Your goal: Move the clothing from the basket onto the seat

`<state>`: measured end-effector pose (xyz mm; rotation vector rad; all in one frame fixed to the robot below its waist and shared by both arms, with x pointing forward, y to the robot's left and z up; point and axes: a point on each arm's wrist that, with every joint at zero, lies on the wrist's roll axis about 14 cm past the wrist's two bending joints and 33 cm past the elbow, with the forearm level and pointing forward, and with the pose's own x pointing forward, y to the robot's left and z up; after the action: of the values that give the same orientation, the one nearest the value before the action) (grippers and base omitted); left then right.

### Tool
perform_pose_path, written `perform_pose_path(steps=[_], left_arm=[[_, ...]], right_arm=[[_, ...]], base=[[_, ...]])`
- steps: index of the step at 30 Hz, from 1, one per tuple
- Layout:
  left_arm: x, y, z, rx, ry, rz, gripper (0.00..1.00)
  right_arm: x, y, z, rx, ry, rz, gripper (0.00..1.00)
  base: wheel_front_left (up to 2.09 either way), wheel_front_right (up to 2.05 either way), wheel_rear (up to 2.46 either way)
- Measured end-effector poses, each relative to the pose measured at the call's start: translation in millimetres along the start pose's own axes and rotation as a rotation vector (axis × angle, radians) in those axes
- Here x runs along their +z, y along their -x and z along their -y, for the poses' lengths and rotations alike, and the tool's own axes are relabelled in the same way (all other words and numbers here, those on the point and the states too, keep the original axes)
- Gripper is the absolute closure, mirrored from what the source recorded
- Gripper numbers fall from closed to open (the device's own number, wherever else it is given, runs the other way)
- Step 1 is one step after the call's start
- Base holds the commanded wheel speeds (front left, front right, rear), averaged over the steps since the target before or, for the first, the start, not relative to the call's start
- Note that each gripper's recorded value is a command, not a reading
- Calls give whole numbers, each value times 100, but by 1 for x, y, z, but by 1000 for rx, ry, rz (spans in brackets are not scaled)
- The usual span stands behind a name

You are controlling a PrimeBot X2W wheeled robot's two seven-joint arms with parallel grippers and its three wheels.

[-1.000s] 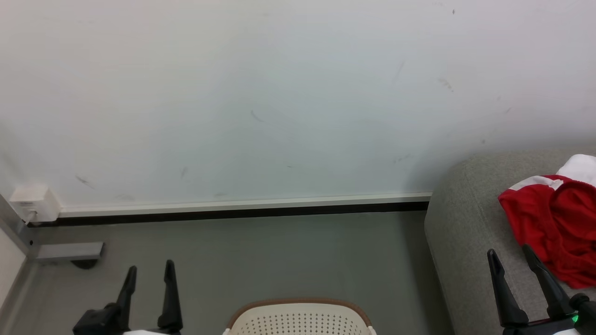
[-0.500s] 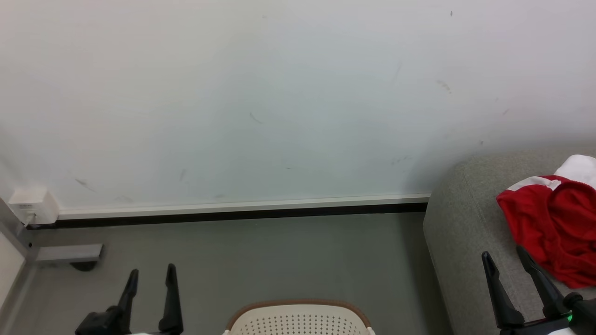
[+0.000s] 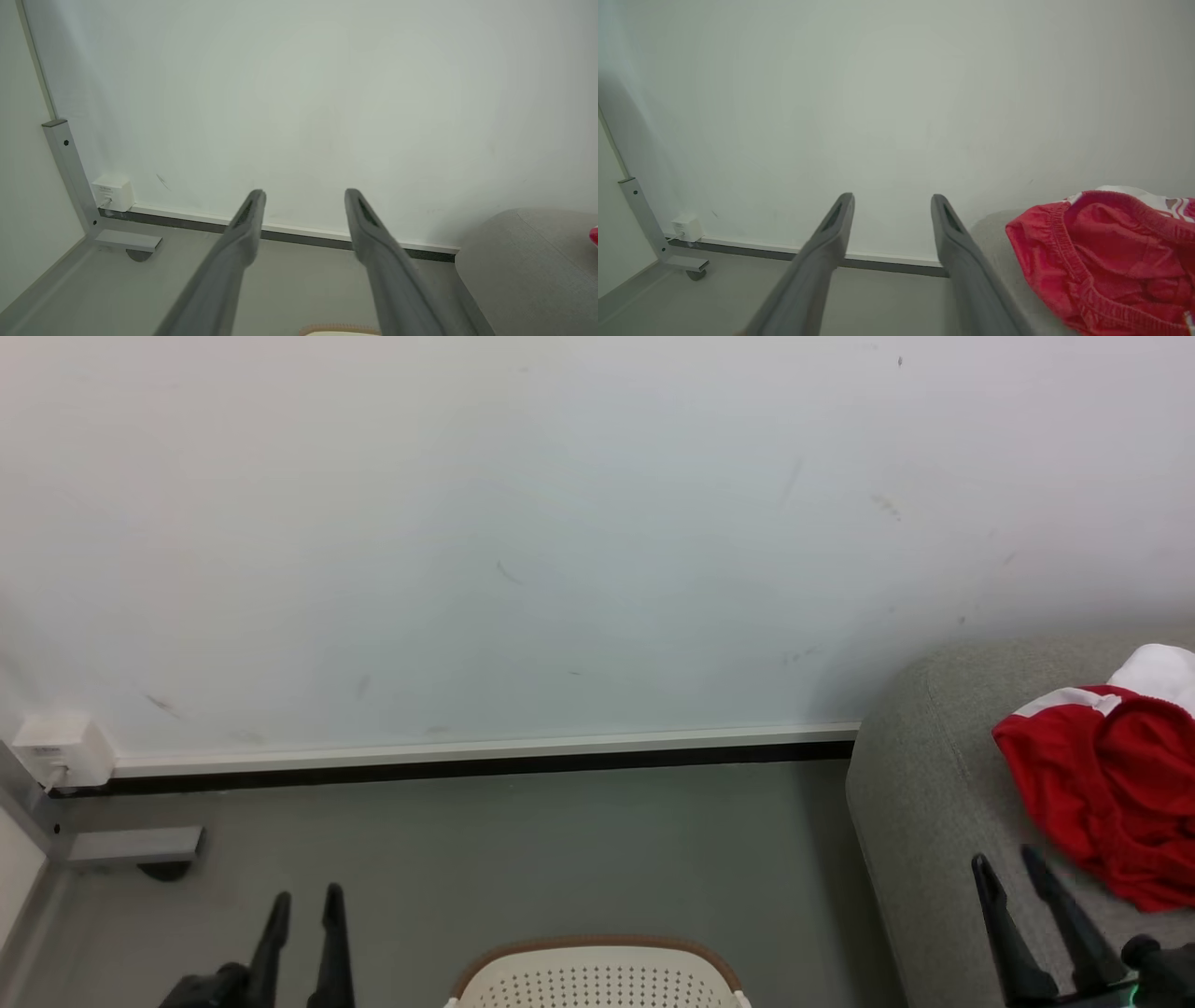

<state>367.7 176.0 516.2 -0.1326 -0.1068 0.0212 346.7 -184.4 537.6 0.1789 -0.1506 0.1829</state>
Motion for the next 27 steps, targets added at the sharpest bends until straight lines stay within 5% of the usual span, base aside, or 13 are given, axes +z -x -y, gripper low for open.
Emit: perform_pose_path(steps=[6,27], left_arm=[[-25,11,-4,23,29,-87,100],[-33,7,-15,98,404,-153,100]], right_arm=[[-25,11,-2,-26,-56,-76,100],[-29,3,15,-154,-399,-78,100]], base=[[0,0,0],[0,0,0]])
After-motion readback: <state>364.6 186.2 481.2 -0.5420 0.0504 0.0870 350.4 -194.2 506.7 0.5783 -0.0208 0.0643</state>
